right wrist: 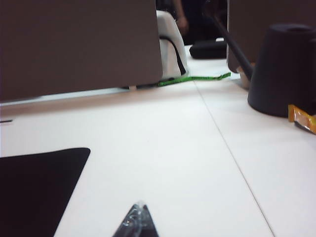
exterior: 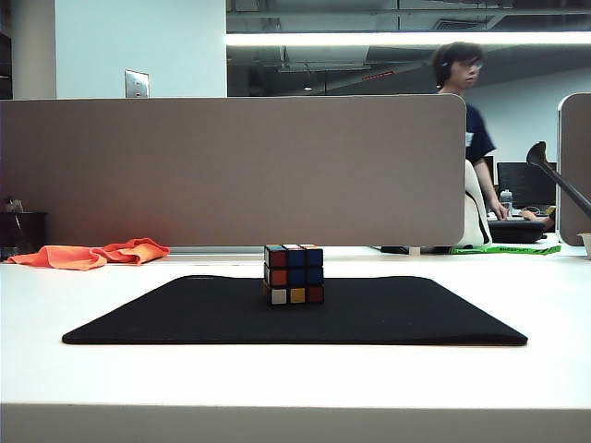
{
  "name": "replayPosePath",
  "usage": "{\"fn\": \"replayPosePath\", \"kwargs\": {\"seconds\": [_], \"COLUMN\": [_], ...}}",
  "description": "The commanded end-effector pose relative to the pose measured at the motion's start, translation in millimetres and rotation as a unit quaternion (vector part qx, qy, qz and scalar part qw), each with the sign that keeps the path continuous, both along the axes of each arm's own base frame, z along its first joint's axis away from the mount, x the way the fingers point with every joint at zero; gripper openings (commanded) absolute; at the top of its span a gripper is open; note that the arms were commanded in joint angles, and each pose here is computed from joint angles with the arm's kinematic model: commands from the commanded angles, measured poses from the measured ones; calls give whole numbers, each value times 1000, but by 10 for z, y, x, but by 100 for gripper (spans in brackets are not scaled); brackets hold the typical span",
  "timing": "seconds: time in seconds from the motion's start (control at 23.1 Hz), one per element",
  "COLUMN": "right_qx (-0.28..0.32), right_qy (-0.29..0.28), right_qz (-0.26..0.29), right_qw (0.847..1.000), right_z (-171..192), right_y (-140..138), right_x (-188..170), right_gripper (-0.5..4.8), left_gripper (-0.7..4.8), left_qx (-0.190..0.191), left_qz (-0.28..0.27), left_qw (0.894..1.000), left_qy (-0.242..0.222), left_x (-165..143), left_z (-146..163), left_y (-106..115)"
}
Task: Pick up the cube on the right side of the mouse pad, then place it in the center of the mouse pad.
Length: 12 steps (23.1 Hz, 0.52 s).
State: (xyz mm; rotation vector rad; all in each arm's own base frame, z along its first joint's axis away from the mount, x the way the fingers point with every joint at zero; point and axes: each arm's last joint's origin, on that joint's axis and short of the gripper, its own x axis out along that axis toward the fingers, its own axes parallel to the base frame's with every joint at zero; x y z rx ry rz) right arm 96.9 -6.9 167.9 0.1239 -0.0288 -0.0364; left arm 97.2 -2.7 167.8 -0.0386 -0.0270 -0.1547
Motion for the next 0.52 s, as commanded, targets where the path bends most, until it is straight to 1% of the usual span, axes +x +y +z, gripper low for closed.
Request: {"fn": "replayPosePath", "kwargs": {"seconds": [0.04,0.13,0.26,0.52], "right_qx": [-4,-4,-6,-15], "right_qy": [-8,-12,-15,-15], "right_qz": [0,1,17,22], "right_qw": [1000,1000,1000,1000], "right_z": [11,19,24,24], "right_y": [0,1,10,19], "right_x": [0,0,-1,0], "right_gripper": [-5,-5,-5,-5], "left_gripper": [-6,-6,-6,-6], "left_qx": [0,0,-2,-1], "left_qz": [-2,-3,-3,1], "left_qw": [1000,1000,1000,1000], "left_qy": [-6,-6,-6,-5], "left_x": [-2,-2,-2,-2], "left_z": [21,21,21,20], "left_y": [-2,-3,-3,-1]}}
